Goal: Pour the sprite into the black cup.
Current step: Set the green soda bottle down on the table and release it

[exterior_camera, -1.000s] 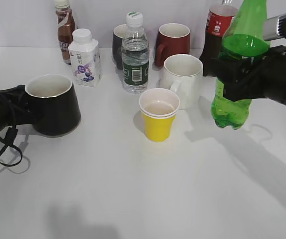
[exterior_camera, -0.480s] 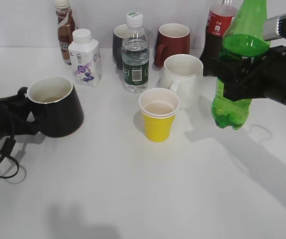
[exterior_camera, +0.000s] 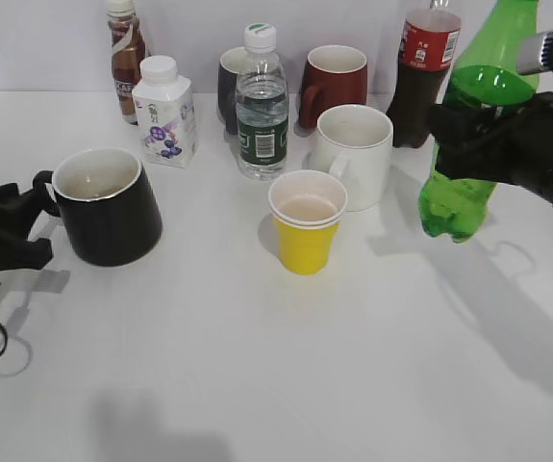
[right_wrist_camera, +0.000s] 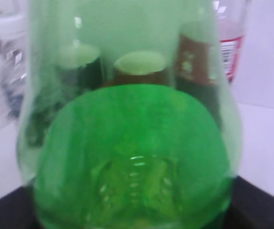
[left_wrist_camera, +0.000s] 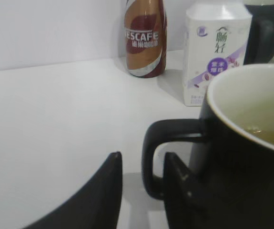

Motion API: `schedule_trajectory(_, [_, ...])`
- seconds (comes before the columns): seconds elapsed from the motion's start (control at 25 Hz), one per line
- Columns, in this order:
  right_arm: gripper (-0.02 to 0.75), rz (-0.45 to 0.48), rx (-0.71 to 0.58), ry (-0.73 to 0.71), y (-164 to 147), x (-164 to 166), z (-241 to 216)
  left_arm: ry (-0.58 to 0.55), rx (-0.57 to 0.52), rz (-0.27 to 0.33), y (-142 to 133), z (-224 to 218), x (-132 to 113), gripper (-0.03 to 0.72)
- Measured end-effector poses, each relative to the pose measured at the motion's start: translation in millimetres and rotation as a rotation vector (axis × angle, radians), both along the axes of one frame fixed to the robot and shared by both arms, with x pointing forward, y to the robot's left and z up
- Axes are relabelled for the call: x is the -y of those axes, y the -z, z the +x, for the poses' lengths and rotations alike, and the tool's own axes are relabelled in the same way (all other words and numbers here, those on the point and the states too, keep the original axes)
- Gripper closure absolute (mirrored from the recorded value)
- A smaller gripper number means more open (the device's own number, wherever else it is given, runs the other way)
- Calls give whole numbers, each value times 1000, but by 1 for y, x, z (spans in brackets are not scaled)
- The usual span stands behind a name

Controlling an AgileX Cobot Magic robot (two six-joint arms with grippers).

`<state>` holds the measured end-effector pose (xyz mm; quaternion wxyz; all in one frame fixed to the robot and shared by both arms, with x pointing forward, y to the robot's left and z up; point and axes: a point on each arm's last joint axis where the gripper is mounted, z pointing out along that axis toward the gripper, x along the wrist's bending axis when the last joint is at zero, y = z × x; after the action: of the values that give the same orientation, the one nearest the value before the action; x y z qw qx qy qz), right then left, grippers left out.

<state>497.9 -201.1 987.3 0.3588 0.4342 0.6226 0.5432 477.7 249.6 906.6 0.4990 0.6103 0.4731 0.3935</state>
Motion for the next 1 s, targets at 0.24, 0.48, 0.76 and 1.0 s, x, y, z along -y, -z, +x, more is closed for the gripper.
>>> schedule_trajectory(0.24, [315,16,28,141,23,11,6,1,-4,1,-4,-17,-3,442])
schedule_trajectory(0.48, [315,-2,15,163,37,14,5,3,34,-6,-14,-22,-4,442])
schedule_trajectory(0.76, [99,-31,105,130,34,12,2,24,104,-15,-30,-25,-3,442])
schedule_trajectory(1.0, [86,-32,185,127,14,12,1,20,194,-25,-61,-35,-5,442])
